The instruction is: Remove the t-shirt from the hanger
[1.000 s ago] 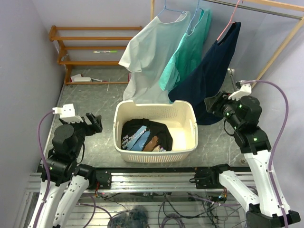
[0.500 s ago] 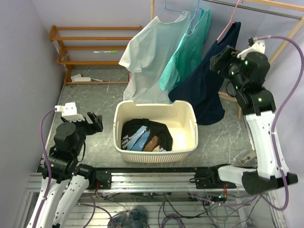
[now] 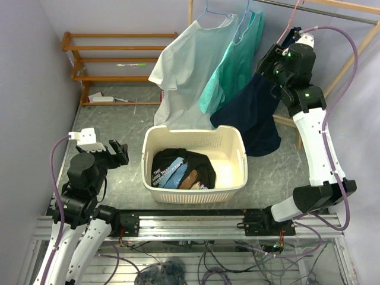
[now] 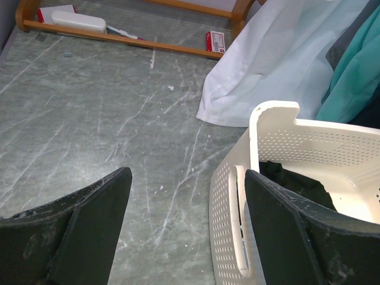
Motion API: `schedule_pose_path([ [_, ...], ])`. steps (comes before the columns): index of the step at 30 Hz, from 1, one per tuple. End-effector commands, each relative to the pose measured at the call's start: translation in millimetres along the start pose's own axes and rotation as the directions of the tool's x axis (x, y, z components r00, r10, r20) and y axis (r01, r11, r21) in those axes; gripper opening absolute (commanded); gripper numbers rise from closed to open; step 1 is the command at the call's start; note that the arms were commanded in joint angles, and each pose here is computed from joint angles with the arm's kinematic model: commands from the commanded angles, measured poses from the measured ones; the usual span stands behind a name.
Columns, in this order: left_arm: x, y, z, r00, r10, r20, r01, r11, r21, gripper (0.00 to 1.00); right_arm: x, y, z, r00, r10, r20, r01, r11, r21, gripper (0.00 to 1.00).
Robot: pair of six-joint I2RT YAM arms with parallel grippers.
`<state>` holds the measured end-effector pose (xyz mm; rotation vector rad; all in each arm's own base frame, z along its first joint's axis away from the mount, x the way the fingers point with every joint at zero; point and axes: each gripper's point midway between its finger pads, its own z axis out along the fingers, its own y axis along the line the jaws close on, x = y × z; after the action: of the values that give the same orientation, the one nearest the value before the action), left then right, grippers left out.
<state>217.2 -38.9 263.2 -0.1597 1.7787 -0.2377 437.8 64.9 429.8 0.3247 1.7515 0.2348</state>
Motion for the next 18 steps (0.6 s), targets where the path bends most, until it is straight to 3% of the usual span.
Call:
schedule_pose_path([
  [1, -10, -6, -3, 0.999, -0.002, 0.032, 0.001, 1.000, 0.028, 0.88, -8, -2, -1, 1.000, 0.011, 0.017, -0.012, 1.000, 0.022, 0.50],
  [4, -10, -6, -4, 0.999, -0.003, 0.034, 0.002, 1.000, 0.031, 0.88, -6, -18, -5, 1.000, -0.001, 0.017, -0.001, 0.995, 0.101, 0.33],
  [11, -9, -6, -2, 1.000, -0.002, 0.028, 0.001, 1.000, 0.031, 0.88, -5, -47, -24, 0.998, -0.015, 0.057, 0.002, 0.975, 0.221, 0.13],
  [13, -9, -7, -2, 1.000, -0.003, 0.027, 0.002, 0.999, 0.032, 0.86, -6, -53, -29, 0.996, -0.018, 0.083, -0.003, 0.971, 0.239, 0.00],
  [18, -10, -7, -3, 1.000, -0.007, 0.027, 0.006, 0.999, 0.033, 0.84, -29, -53, -41, 0.985, -0.053, 0.167, 0.012, 0.972, 0.234, 0.00],
])
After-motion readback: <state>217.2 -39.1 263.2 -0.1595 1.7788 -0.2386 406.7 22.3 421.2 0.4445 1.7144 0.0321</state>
